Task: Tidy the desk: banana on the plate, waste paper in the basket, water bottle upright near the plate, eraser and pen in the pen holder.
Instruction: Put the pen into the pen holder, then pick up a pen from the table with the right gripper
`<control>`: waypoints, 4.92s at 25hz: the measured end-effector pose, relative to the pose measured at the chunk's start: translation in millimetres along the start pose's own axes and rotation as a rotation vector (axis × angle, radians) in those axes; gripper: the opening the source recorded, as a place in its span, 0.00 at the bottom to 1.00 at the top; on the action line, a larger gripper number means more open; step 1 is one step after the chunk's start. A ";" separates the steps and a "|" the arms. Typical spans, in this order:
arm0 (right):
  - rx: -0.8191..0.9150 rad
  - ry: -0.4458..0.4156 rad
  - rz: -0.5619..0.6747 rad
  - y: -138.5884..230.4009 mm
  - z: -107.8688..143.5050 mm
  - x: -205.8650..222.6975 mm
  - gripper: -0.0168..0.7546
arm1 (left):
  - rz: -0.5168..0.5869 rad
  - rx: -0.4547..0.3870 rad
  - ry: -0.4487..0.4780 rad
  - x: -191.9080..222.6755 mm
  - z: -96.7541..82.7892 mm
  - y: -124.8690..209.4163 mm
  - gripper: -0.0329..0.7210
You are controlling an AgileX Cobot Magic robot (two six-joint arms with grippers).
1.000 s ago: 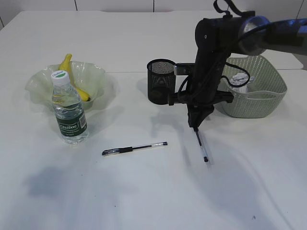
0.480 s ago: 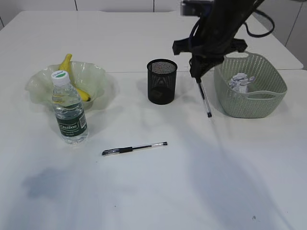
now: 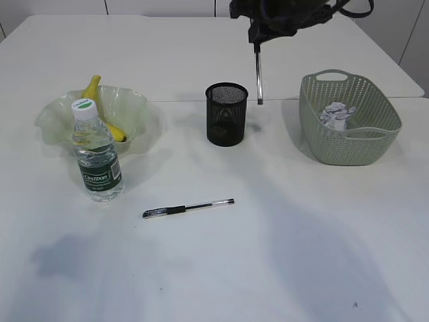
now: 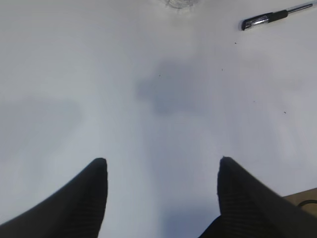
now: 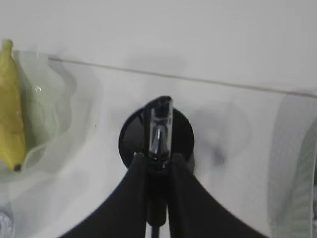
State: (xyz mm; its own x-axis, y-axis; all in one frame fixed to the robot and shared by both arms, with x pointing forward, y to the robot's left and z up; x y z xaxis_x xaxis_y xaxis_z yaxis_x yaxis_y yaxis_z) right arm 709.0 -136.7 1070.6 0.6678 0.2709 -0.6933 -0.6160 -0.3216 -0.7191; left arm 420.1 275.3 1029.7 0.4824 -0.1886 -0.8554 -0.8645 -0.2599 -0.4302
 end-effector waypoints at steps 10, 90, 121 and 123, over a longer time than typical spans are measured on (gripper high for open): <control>-0.027 0.049 -0.272 -27.6 -5.8 13.3 0.09 | -0.006 0.000 0.001 0.0 -0.1 -0.8 0.69; -0.823 -0.362 0.027 9.4 86.3 -33.9 0.35 | -0.009 0.012 -0.014 0.0 1.7 -1.1 0.68; -1.288 -0.458 0.135 52.0 133.6 29.2 0.35 | -0.036 0.039 -0.043 -0.3 5.1 -4.5 0.68; -1.332 -0.470 0.126 53.1 134.4 30.8 0.35 | -0.041 0.040 -0.044 -0.3 5.2 -5.1 0.68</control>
State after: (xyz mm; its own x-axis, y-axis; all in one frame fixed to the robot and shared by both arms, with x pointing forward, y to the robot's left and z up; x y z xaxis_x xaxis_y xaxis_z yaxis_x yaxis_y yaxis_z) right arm 640.7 -23.5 1004.6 0.2769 0.3641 -0.8892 0.3649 -0.8959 -0.2532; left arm 423.7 281.6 1030.7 0.5114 -0.1369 -0.8484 -0.8497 -0.2280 -0.4754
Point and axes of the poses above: a point on each arm's last joint axis where the gripper is mounted, x pointing out along that axis toward the gripper, z along the wrist's bending axis when the last joint is at zero, y = z × x, the point moved 3 cm from there along x, pointing out along that axis toward the gripper, and after that the axes turned 15 degrees about -x, right-handed, at the moved point
